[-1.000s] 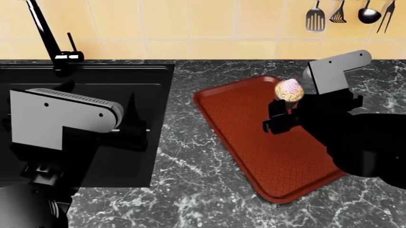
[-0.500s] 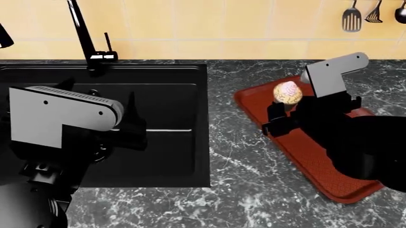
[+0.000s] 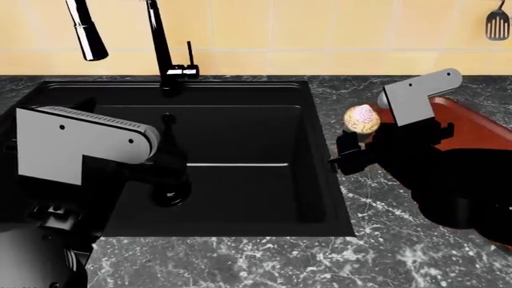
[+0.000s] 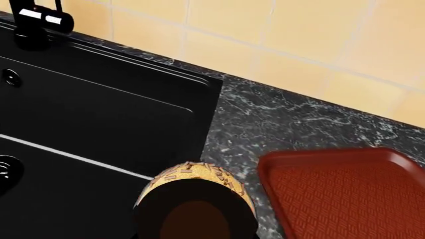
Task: Move the fresh-baked cupcake off the tray onto the counter, and place the bowl used for mixing into the sink.
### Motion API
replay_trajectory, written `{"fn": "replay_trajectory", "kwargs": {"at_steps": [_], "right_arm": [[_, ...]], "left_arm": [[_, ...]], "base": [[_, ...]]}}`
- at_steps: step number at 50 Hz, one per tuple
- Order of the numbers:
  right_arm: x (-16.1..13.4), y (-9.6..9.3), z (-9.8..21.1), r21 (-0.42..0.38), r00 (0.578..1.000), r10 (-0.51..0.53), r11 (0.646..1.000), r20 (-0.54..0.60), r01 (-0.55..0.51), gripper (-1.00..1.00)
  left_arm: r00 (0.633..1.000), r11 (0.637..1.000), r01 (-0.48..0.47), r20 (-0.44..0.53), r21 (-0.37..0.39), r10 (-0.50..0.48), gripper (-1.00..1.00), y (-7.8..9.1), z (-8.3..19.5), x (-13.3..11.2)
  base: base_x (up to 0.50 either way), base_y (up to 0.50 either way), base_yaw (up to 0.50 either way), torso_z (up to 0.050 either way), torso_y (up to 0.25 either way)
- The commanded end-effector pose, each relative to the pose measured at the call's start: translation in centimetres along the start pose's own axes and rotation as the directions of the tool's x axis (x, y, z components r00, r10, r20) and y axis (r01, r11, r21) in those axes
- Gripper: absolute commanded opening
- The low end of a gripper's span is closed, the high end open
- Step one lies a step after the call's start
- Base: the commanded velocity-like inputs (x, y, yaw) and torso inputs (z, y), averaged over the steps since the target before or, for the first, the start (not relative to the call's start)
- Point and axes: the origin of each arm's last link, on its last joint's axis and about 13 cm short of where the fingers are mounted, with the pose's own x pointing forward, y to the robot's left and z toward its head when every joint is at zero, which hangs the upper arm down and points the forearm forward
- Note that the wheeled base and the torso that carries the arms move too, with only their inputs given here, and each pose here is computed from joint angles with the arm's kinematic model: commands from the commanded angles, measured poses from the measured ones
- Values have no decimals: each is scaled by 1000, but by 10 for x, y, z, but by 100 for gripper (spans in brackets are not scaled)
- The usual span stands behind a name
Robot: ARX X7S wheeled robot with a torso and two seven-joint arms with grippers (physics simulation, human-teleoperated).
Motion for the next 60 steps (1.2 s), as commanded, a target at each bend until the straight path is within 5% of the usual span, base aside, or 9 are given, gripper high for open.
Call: {"fn": "replay_trajectory", "kwargs": {"at_steps": [1, 60], "right_arm": [[1, -1, 1, -13, 1000, -1, 1000, 11, 1, -100], [3, -4, -9, -12, 1000, -7, 1000, 4, 7, -100]], "left_arm": [[1000, 1000, 3, 0, -1, -3, 100, 0, 1, 2], [1000, 1000, 13, -4, 3, -13, 100, -3, 2, 6]], "base": [[0, 484, 0, 0, 0], [0, 485, 0, 0, 0]]}}
